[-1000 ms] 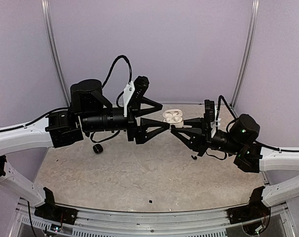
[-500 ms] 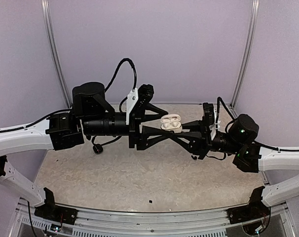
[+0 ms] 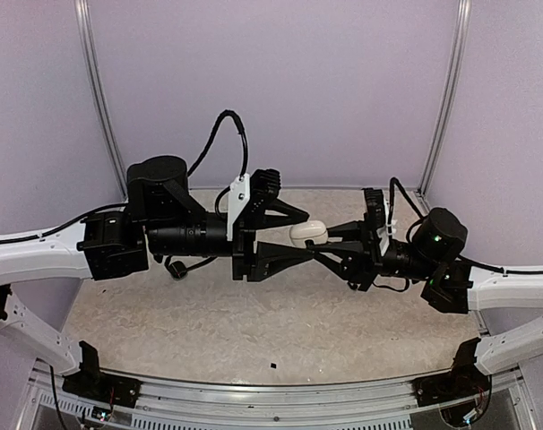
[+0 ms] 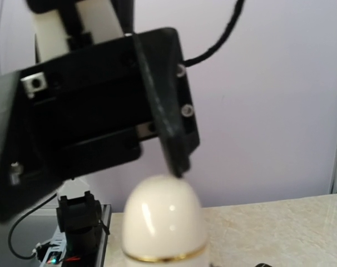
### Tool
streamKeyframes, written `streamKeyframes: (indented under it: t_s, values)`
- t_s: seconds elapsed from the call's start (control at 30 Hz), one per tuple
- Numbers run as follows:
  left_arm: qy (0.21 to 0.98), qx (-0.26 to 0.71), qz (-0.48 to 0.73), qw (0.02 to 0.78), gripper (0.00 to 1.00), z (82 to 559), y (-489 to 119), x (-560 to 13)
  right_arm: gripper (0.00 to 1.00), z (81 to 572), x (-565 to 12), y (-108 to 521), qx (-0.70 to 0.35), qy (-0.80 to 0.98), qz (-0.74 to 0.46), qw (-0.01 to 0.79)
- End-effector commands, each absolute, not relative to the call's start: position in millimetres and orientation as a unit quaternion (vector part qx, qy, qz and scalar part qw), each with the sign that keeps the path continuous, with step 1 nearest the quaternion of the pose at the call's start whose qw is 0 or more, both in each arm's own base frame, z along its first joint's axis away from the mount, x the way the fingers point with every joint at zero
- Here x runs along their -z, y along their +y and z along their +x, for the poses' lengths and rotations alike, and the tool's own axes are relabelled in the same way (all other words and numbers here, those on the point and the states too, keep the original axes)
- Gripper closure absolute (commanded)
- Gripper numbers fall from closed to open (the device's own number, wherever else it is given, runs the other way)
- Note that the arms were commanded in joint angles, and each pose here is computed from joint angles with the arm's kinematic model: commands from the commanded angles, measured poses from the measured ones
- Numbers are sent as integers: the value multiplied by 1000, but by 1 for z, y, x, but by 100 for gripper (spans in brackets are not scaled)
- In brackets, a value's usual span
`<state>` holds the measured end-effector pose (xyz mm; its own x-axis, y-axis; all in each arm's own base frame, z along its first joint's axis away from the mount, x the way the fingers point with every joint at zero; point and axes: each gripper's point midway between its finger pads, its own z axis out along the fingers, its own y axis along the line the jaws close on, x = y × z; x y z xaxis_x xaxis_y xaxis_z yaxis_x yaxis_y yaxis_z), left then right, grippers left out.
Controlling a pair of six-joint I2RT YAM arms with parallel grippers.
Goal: Insert the wireless bluetooth earbuds into the charging case
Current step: Close the charging case with the earbuds inside, then place the charging case with the earbuds at the center of the board.
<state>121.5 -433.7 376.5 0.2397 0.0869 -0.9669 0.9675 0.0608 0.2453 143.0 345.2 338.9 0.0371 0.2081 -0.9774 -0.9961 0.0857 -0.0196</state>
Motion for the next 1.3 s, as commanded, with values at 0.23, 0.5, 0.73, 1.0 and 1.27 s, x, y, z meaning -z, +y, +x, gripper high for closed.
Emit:
streamKeyframes:
  t_s: [0.23, 0.5, 0.73, 1.0, 1.27]
  values:
    - [549, 340, 450, 617, 21, 177, -405, -380, 100, 207, -328, 335, -493, 556, -343, 575]
    - [649, 368, 245, 619, 1, 258, -362, -418, 100, 270, -274, 322, -445, 657, -306, 526]
    - [686, 425, 135, 575, 1, 291, -349, -442, 100, 311, -220, 320, -417, 716, -296, 475]
    - [691, 465, 97, 545, 1, 289, -341, -451, 100, 347, -156, 334, -379, 771, -309, 407]
    - [691, 471, 90, 541, 1, 286, -331, -449, 98, 391, -119, 321, -350, 812, -282, 372]
